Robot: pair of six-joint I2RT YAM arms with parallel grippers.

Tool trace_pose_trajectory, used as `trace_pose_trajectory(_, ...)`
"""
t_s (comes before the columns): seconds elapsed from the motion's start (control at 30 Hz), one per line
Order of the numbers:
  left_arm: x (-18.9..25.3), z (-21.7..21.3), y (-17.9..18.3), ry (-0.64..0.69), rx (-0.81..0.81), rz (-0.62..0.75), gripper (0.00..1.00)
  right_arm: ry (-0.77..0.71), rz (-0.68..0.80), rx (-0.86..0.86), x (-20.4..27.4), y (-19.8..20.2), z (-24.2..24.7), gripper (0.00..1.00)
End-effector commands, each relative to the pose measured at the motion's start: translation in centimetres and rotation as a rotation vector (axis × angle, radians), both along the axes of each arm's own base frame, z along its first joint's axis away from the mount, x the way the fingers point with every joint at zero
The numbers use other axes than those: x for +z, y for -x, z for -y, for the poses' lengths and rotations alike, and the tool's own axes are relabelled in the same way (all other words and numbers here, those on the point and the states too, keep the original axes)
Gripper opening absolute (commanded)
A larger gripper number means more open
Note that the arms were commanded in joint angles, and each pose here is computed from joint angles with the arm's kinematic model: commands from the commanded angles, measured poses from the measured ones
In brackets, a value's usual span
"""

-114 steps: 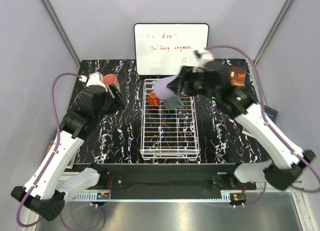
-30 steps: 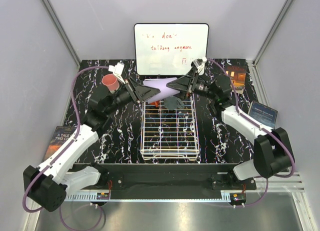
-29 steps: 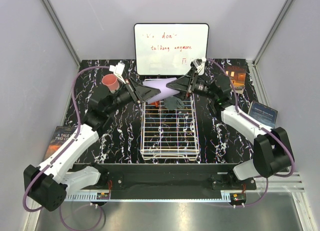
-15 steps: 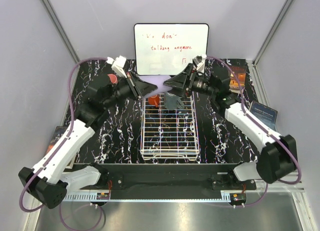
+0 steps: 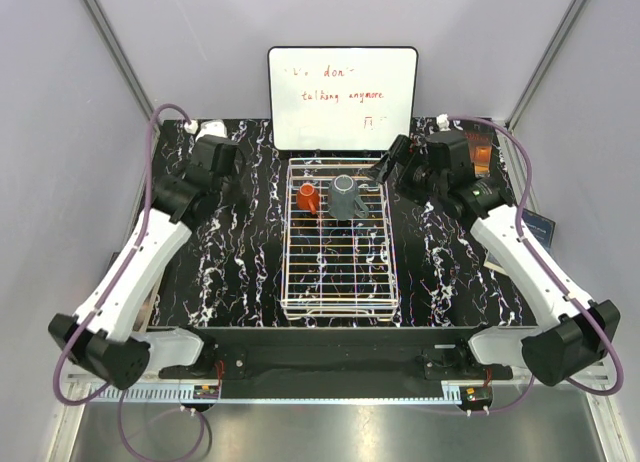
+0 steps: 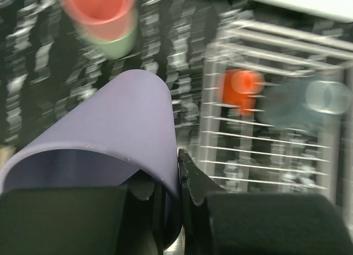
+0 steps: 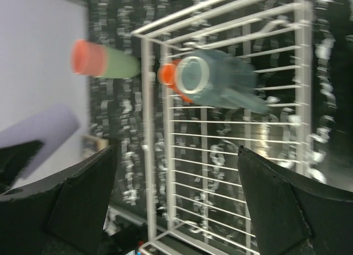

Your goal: Unload the cups from the dish rack

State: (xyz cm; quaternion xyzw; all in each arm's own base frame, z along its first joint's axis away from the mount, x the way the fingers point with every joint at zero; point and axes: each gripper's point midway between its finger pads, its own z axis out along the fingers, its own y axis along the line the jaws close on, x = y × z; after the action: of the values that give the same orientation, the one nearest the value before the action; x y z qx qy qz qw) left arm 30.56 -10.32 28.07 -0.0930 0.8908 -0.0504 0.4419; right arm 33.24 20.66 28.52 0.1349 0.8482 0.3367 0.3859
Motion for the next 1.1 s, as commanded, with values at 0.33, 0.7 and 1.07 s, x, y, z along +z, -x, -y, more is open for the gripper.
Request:
trace_pose_trajectory(0.33,-9.9,-6.4,-1.8,-0.214,0.122,-0.354,0.0,0.273,-0.106,-0.127,-3.3,0.8,5.0,0.95)
trace_pose_trajectory(0.7,-16.3,-5.9,-4.9,-0.063,0.137,-0.497,0.0,0.269,-0.137,-0.077,-4.6,1.9,4.6,0.95)
trace_pose_trajectory(1.07,-17.9,-5.4,-6.5,0.046,0.143,-0.524,0.0,0.291,-0.153,-0.035,-5.3,1.6,4.1,0.95)
